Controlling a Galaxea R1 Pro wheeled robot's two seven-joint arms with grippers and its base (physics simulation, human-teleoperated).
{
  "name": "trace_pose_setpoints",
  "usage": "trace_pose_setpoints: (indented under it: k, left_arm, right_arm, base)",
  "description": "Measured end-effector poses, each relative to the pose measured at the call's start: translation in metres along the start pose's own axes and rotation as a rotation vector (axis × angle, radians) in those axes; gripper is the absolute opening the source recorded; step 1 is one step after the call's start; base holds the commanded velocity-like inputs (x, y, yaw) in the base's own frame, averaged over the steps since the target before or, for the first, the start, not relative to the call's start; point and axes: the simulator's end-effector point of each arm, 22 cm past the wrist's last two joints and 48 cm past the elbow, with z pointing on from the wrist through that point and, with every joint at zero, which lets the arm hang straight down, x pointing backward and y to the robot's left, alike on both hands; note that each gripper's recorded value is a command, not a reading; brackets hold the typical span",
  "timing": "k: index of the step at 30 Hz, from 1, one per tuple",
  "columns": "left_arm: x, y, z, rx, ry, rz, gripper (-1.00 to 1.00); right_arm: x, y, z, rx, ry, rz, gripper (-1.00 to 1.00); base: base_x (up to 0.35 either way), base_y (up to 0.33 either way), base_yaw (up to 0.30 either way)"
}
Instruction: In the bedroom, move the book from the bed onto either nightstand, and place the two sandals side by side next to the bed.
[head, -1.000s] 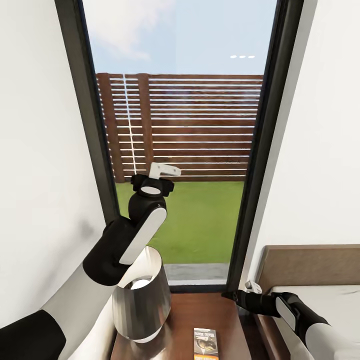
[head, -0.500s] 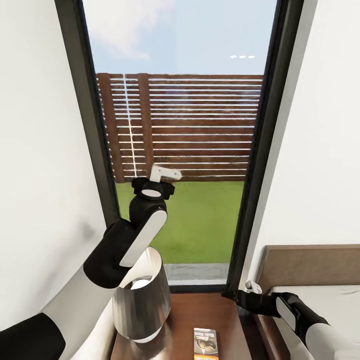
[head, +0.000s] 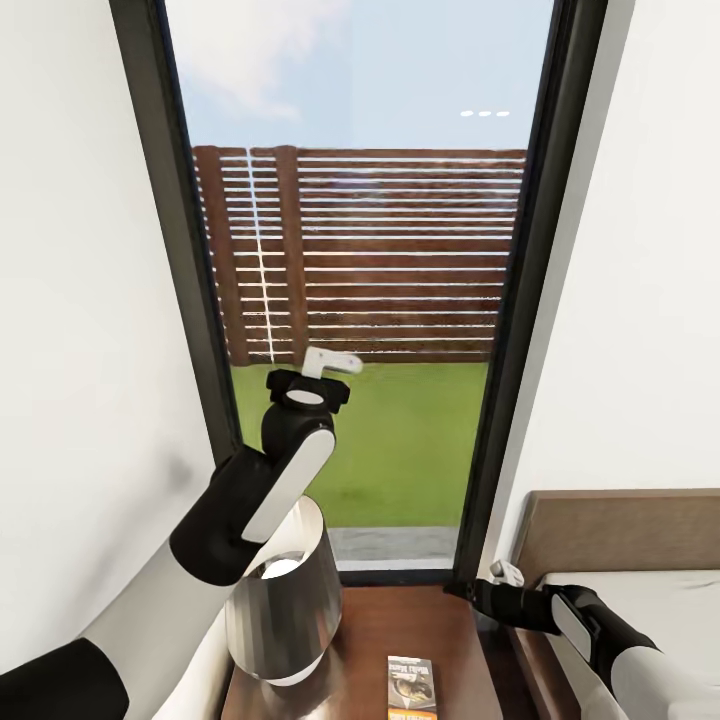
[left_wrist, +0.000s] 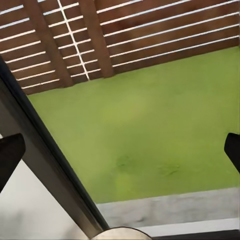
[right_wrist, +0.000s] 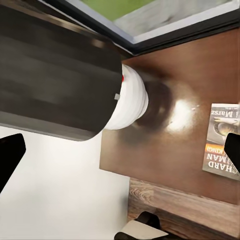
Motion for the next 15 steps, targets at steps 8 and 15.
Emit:
trace_pose_setpoints:
  k: [8, 15]
  left_arm:
    - [0.007, -0.002, 0.003, 0.003, 0.018, 0.004, 1.0]
    - [0.011, -0.012, 0.005, 0.051, 0.026, 0.006, 1.0]
  right_arm:
    - [-0.004, 0.0, -0.001, -0.001, -0.018, -0.012, 1.0]
    - [-0.009, 0.001, -0.002, -0.005, -0.034, -0.016, 1.0]
  base:
    - [0.0, 0.0, 0.0]
    - [0.0, 0.0, 0.0]
